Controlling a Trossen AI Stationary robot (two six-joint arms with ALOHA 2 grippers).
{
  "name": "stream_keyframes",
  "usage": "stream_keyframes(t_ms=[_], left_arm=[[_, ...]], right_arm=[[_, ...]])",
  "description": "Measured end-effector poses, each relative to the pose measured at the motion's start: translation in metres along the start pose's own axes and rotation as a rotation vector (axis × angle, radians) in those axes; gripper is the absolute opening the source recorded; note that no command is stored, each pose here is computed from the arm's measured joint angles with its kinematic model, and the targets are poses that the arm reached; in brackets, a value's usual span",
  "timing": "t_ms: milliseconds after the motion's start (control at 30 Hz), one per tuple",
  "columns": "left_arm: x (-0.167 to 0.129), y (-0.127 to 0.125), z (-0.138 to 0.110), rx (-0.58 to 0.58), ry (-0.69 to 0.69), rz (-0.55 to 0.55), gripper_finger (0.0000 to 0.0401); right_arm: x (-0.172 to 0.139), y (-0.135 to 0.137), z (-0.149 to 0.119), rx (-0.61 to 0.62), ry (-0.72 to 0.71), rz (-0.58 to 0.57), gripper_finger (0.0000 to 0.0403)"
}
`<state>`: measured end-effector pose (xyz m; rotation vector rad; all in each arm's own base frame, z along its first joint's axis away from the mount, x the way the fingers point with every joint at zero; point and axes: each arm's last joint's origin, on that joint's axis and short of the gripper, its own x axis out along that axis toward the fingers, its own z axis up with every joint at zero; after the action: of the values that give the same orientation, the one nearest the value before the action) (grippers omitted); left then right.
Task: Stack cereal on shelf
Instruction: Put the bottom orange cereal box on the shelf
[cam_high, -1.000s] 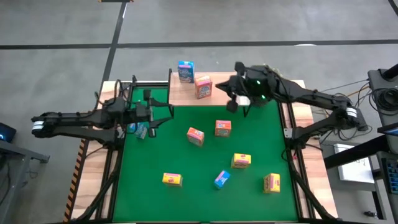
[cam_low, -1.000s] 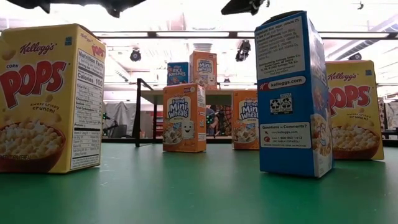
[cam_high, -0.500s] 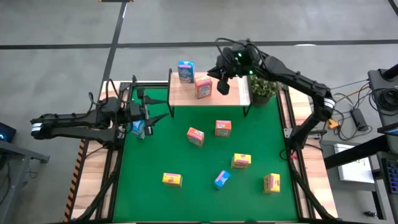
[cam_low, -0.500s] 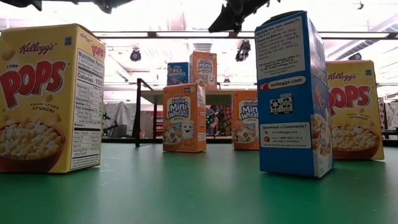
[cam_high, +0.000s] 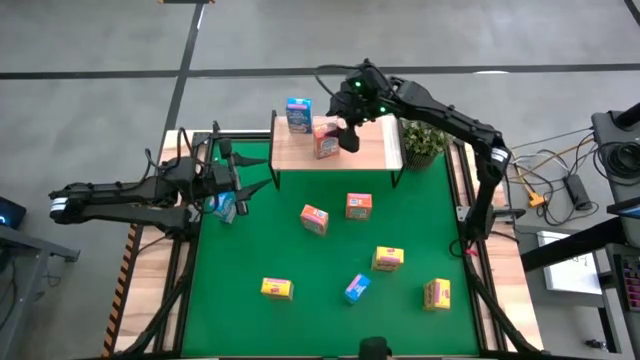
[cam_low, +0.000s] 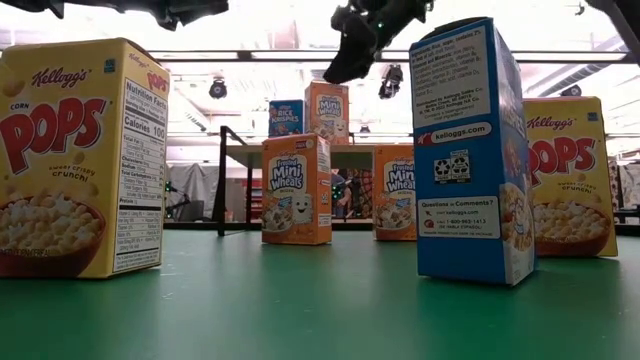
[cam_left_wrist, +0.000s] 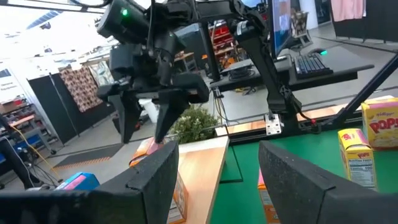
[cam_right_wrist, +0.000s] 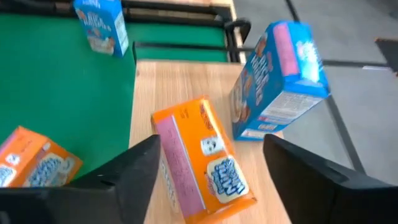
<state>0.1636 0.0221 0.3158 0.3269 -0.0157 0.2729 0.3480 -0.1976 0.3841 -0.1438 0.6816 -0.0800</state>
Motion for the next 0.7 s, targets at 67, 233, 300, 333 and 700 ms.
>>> stream_keyframes(t_ms=[67, 233, 300, 333, 700], left_arm=[[-0.0001, 0.0000, 0.0000, 0.001, 0.001, 0.000, 0.0205], [0.0000, -0.0001, -0.0003, 0.001, 0.003, -0.002, 0.0205], [0.0002, -0.0002, -0.0005, 0.001, 0.004, -0.002, 0.0205], [0.0002, -0.0002, -0.0005, 0.002, 0.004, -0.002, 0.0205], [0.0002, -0.0006, -0.0018, -0.003, 0.016, -0.005, 0.0205]], right_arm=[[0.0050, -0.0012, -0.0011, -0.015, 0.017, 0.008, 0.0299], [0.0098, -0.0011, -0.0042, -0.031, 0.043, 0.022, 0.0308], [0.0098, -0.0008, -0.0049, -0.026, 0.050, 0.025, 0.0302], [0.0098, -0.0007, -0.0055, -0.024, 0.055, 0.027, 0.0297], [0.0099, -0.0003, -0.0060, -0.001, 0.060, 0.029, 0.0201]])
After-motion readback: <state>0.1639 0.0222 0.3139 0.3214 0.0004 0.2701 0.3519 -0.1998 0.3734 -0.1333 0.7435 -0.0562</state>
